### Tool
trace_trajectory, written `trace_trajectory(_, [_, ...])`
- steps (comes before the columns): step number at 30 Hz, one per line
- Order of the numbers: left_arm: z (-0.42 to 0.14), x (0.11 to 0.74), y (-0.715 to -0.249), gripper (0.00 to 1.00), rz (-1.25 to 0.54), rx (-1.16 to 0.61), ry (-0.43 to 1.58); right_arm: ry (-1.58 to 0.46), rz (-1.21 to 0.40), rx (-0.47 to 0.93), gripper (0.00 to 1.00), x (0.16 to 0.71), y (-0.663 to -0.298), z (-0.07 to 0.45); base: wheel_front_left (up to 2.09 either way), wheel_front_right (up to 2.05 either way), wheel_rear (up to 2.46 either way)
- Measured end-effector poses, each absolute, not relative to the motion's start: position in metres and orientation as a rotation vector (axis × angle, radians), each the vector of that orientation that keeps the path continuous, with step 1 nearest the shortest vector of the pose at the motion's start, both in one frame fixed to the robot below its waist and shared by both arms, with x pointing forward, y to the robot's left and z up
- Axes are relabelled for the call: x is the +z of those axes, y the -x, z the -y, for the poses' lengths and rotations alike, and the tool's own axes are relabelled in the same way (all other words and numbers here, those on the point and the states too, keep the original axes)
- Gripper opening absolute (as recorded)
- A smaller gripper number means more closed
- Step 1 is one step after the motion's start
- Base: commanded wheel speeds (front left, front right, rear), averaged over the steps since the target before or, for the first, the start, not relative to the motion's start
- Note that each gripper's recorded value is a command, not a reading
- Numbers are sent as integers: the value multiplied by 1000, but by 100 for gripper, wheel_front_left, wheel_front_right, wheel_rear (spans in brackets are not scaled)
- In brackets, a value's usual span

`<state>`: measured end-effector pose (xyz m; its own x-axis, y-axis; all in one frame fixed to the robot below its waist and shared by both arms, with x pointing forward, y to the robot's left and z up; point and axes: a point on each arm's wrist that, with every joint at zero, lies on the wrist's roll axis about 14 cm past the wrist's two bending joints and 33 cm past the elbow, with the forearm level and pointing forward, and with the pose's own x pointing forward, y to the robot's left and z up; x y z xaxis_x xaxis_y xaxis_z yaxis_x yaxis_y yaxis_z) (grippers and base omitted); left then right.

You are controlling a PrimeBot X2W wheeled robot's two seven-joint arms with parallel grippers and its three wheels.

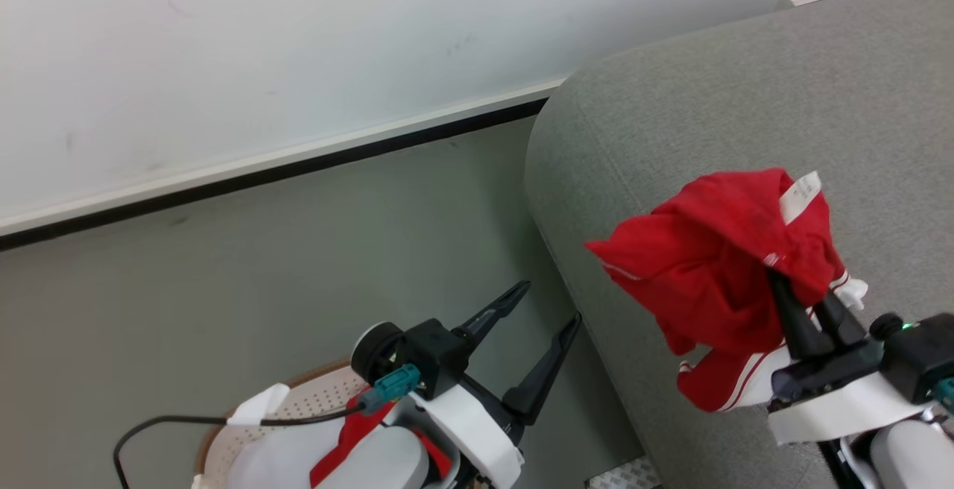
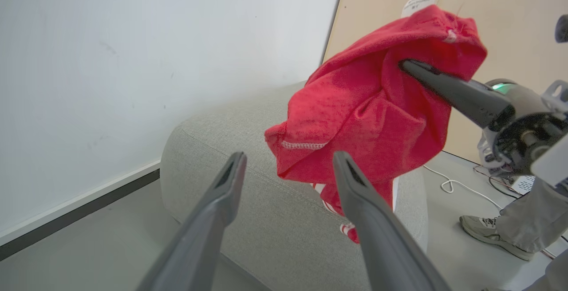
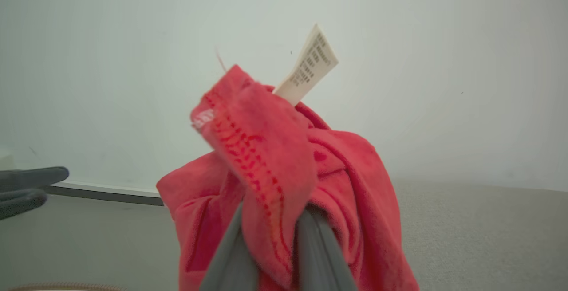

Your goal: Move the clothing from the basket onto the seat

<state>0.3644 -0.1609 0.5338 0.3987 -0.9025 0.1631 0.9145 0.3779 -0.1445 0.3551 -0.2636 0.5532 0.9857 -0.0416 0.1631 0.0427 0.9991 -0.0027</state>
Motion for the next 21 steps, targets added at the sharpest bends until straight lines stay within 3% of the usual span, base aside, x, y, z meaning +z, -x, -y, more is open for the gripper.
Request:
trace_trajectory(9, [144, 506, -388, 100, 14, -1124, 211, 142, 180, -33, 0, 576, -404, 294, 0, 0, 0])
trace_trajectory(21, [104, 448, -441, 100, -81, -1039, 193, 124, 128, -145, 0, 566, -491, 364, 0, 0, 0])
